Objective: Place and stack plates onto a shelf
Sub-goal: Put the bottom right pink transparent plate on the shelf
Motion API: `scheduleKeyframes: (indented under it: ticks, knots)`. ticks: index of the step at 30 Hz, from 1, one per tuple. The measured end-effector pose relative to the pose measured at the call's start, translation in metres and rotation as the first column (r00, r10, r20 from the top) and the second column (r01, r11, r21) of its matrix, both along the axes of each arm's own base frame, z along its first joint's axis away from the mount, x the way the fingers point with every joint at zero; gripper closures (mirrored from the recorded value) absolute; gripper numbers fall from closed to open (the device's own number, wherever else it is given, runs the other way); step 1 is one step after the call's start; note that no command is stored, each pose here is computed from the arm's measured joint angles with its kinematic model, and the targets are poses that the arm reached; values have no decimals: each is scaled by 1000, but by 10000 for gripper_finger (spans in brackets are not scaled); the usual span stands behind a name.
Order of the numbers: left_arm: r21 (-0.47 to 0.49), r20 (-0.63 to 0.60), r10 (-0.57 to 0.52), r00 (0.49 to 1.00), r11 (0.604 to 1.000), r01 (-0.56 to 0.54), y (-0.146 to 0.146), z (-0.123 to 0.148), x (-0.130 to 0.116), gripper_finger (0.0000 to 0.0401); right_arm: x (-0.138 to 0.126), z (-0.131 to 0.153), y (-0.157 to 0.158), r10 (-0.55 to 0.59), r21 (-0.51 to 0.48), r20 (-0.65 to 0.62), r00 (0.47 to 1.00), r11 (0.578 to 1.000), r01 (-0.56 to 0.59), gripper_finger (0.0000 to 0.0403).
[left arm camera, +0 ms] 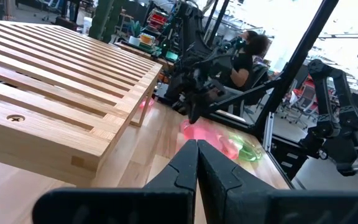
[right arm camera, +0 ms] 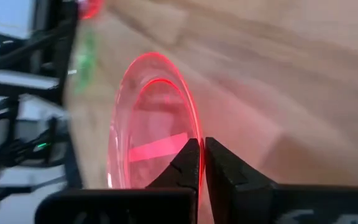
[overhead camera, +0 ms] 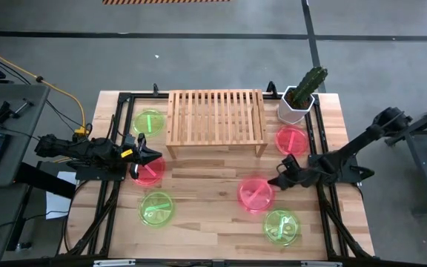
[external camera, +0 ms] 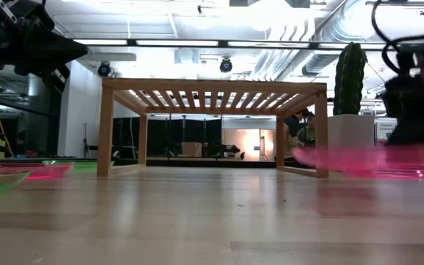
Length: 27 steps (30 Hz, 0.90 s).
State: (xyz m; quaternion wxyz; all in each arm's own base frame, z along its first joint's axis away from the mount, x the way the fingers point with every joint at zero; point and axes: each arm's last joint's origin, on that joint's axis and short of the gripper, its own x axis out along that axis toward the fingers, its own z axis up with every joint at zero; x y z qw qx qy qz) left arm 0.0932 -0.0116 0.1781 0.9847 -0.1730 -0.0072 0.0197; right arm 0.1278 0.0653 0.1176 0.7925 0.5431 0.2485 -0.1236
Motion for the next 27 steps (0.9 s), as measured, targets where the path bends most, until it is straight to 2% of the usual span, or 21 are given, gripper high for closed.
scheduleKeyframes:
  ticks: [4, 7, 9, 11, 14, 17, 19, 21, 24, 27]
  knots:
    - [0, 0, 0, 1000, 1000, 0, 0, 0, 0, 401, 3, 14, 3, 60, 50, 117, 991, 997, -67, 403]
    - [0, 0, 0, 1000, 1000, 0, 0, 0, 0, 401, 7, 30, 7, 102, 99, 268, 958, 986, -133, 403]
    - [0, 0, 0, 1000, 1000, 0, 0, 0, 0, 401, 9, 42, 8, 91, 124, 375, 922, 981, -147, 403]
    - [0, 0, 0, 1000, 1000, 0, 0, 0, 0, 401, 12, 53, 7, 46, 127, 436, 899, 986, -112, 403]
    - [0, 0, 0, 1000, 1000, 0, 0, 0, 0, 401, 24, 77, 4, -36, 92, 484, 874, 996, -10, 403]
    - [0, 0, 0, 1000, 1000, 0, 0, 0, 0, 401, 37, 103, -8, -198, 86, 506, 839, 980, 180, 403]
    - [0, 0, 0, 1000, 1000, 0, 0, 0, 0, 401, 44, 123, -20, -311, 91, 518, 797, 946, 311, 403]
    - [0, 0, 0, 1000, 1000, 0, 0, 0, 0, 401, 50, 141, -33, -372, 52, 518, 770, 912, 406, 403]
    - [0, 0, 0, 1000, 1000, 0, 0, 0, 0, 401, 56, 162, -55, -445, -42, 452, 773, 855, 516, 403]
    - [0, 0, 0, 1000, 1000, 0, 0, 0, 0, 401, 56, 175, -76, -548, -146, 344, 763, 771, 620, 403]
